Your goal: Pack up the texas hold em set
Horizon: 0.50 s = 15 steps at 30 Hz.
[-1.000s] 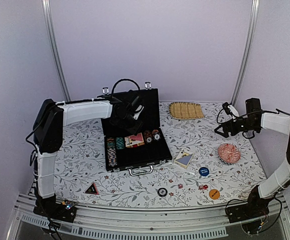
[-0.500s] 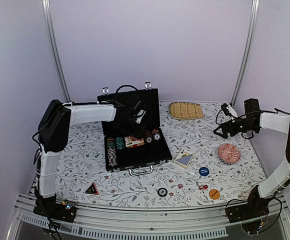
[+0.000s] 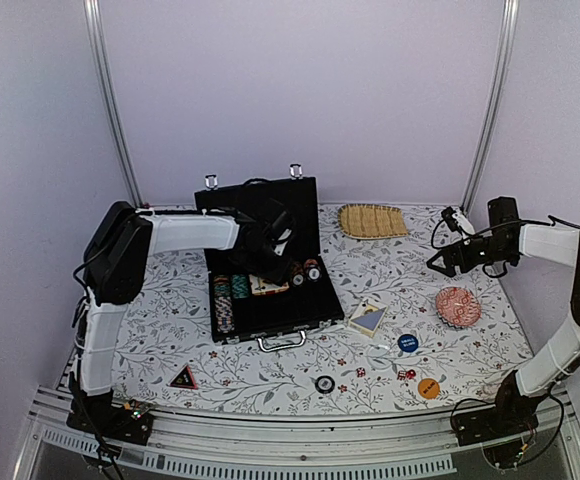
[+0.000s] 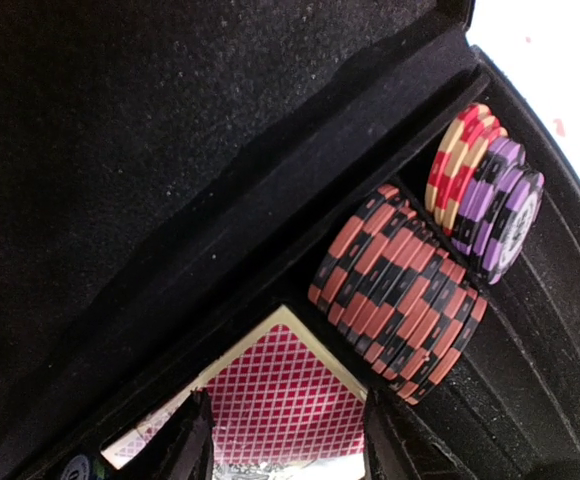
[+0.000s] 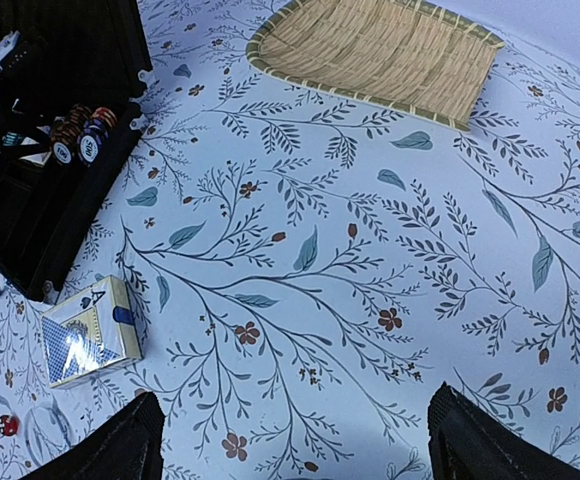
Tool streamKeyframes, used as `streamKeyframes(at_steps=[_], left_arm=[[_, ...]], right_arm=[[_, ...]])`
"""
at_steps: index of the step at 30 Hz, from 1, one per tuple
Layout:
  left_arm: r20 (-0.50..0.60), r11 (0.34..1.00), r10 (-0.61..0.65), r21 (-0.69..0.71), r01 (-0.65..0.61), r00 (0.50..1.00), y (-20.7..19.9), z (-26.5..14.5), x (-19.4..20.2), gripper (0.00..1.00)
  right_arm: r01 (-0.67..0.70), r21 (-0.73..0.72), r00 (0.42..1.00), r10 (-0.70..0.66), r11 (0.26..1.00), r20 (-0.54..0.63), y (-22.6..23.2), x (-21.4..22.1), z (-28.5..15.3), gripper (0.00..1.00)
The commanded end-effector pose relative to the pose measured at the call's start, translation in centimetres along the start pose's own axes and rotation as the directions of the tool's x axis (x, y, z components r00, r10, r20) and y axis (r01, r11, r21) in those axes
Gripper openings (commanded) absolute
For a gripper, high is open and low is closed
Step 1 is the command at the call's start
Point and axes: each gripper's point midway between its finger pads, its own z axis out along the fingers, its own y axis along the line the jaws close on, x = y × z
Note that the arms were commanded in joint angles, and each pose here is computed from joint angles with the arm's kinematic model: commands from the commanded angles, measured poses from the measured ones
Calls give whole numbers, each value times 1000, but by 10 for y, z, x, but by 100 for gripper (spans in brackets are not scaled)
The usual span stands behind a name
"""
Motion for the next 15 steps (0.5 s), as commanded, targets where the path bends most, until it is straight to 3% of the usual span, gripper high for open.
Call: streamKeyframes(at_steps=[1, 11, 15], left_arm=[[-35, 998, 28, -63, -30, 999, 1, 12, 13, 51], [107, 995, 9, -95, 1, 994, 11, -44, -14, 49], [73, 998, -5, -62, 9, 997, 11, -35, 1, 40]], right_arm=[[15, -14, 1000, -15, 1000, 0, 2, -6, 2, 92], [17, -26, 1000, -17, 1000, -7, 4, -5, 4, 92], [31, -41, 1000, -31, 999, 1, 10, -8, 4, 92]])
